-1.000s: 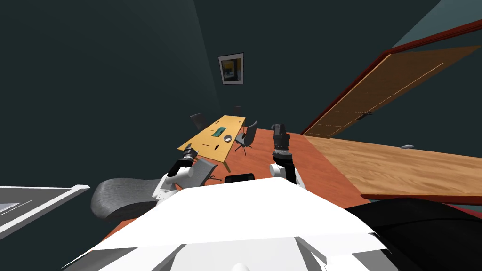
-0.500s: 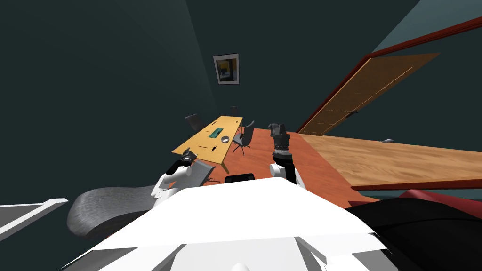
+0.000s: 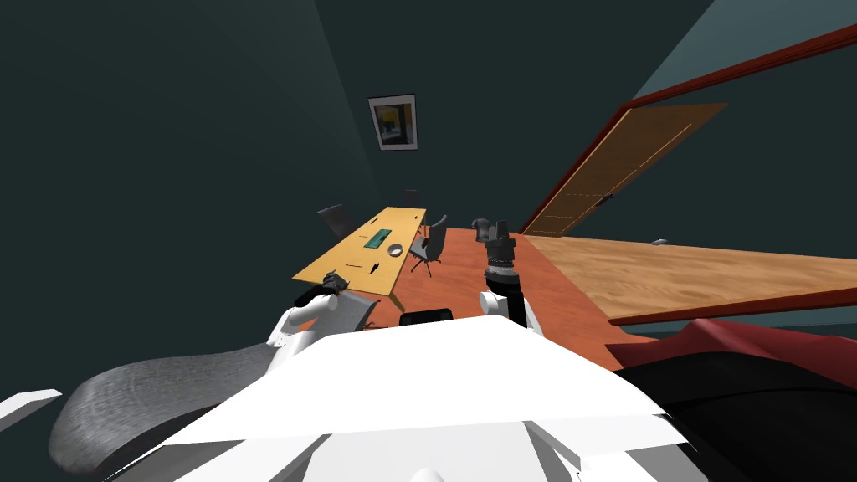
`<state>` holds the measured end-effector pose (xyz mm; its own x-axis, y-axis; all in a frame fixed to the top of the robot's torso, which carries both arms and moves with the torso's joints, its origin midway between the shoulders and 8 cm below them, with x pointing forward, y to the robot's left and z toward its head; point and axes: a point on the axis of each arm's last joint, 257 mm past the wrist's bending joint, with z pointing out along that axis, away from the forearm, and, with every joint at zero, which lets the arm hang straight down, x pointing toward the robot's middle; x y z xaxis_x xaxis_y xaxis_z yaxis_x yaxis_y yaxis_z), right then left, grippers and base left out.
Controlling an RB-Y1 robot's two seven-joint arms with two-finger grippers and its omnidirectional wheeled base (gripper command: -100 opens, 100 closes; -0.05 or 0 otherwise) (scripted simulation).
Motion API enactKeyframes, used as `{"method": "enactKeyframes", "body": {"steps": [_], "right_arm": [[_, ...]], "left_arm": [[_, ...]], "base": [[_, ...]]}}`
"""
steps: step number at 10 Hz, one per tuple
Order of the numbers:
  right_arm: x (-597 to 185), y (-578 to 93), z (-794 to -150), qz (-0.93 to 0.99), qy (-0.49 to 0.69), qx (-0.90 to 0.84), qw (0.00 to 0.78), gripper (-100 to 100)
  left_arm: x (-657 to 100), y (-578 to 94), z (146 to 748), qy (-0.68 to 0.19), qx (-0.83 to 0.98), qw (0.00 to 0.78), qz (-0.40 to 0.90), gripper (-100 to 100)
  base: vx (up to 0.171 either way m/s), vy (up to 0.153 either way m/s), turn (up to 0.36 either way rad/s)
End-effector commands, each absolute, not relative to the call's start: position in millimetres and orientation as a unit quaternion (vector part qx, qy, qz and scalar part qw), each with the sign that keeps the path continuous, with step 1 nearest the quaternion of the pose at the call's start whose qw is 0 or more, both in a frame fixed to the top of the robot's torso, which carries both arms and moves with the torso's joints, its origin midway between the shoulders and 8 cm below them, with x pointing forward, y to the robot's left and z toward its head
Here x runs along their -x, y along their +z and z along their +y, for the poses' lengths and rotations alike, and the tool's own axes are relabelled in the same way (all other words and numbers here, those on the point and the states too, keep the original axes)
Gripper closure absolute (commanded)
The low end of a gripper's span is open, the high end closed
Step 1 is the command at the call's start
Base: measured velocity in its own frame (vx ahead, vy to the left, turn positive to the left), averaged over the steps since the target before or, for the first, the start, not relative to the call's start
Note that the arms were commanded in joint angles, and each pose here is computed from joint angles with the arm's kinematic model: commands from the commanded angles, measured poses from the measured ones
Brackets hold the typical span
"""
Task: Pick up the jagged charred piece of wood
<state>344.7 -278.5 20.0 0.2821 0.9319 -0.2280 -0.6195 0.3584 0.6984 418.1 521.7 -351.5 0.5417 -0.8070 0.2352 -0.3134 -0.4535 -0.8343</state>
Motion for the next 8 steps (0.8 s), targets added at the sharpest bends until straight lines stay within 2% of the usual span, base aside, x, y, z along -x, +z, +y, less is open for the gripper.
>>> {"method": "enactKeyframes", "body": {"steps": [1,8], "right_arm": [[-344.7,20.0,-278.5,0.315,0.509,-0.248,0.761,0],[-344.7,20.0,-278.5,0.315,0.509,-0.248,0.761,0]], "left_arm": [[-402.4,-375.4,532.5,-0.300,0.820,0.356,0.332,-100],[-363.3,-428.6,553.0,-0.243,0.890,0.279,0.266,-100]], "base": [[0.037,-0.020,-0.139],[0.051,-0.010,-0.094]]}}
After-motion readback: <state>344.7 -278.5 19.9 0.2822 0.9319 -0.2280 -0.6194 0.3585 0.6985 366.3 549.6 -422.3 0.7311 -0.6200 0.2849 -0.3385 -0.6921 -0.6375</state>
